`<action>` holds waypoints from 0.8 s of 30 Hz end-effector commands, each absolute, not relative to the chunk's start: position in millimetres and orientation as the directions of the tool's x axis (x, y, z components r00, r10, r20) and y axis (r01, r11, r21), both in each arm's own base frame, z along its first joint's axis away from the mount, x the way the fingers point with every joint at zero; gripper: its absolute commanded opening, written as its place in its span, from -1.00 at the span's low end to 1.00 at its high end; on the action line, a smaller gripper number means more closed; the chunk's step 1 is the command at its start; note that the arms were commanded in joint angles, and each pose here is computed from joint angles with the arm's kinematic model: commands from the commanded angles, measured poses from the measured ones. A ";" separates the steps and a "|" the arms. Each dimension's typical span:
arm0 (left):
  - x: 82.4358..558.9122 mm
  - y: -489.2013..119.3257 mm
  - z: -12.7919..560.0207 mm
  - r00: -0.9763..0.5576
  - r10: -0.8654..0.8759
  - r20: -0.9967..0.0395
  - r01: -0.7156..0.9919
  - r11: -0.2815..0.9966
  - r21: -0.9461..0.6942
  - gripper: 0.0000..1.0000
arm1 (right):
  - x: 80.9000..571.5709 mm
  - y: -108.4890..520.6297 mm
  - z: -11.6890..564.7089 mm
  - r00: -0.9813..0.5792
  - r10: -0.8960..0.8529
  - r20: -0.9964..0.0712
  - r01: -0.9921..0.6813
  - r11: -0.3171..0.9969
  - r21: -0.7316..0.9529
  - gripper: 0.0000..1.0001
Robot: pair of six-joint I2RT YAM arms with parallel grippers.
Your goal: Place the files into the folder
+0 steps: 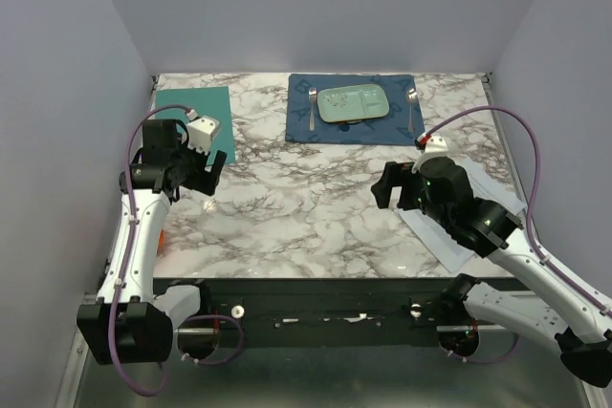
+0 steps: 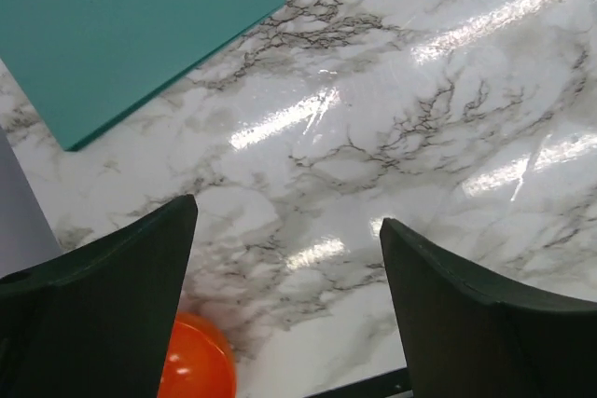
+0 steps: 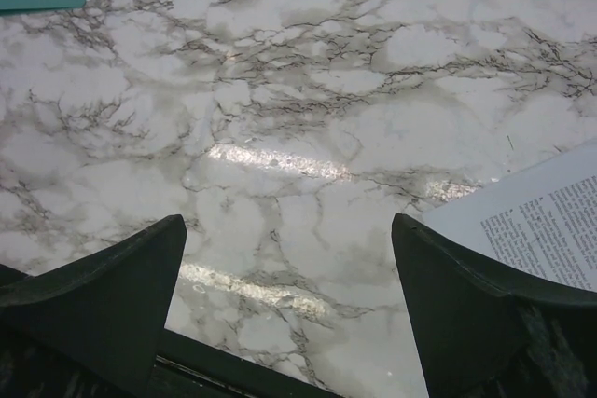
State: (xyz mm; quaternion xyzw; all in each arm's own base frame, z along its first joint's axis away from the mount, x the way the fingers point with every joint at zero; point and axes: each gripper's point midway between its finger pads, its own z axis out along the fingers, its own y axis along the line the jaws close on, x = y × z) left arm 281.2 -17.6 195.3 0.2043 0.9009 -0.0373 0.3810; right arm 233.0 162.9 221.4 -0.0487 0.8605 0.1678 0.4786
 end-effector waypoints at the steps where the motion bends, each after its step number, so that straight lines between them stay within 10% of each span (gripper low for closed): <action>1: 292.8 1.2 180.4 -0.643 0.399 -0.654 0.379 0.908 0.180 0.98 | 229.7 153.4 217.5 -0.540 0.095 -0.836 -0.202 0.950 0.238 1.00; 24: 345.4 111.3 103.6 -0.576 0.764 -0.290 0.257 0.506 0.823 0.98 | 223.3 158.2 208.6 -0.598 0.183 -0.780 -0.134 0.937 0.323 0.86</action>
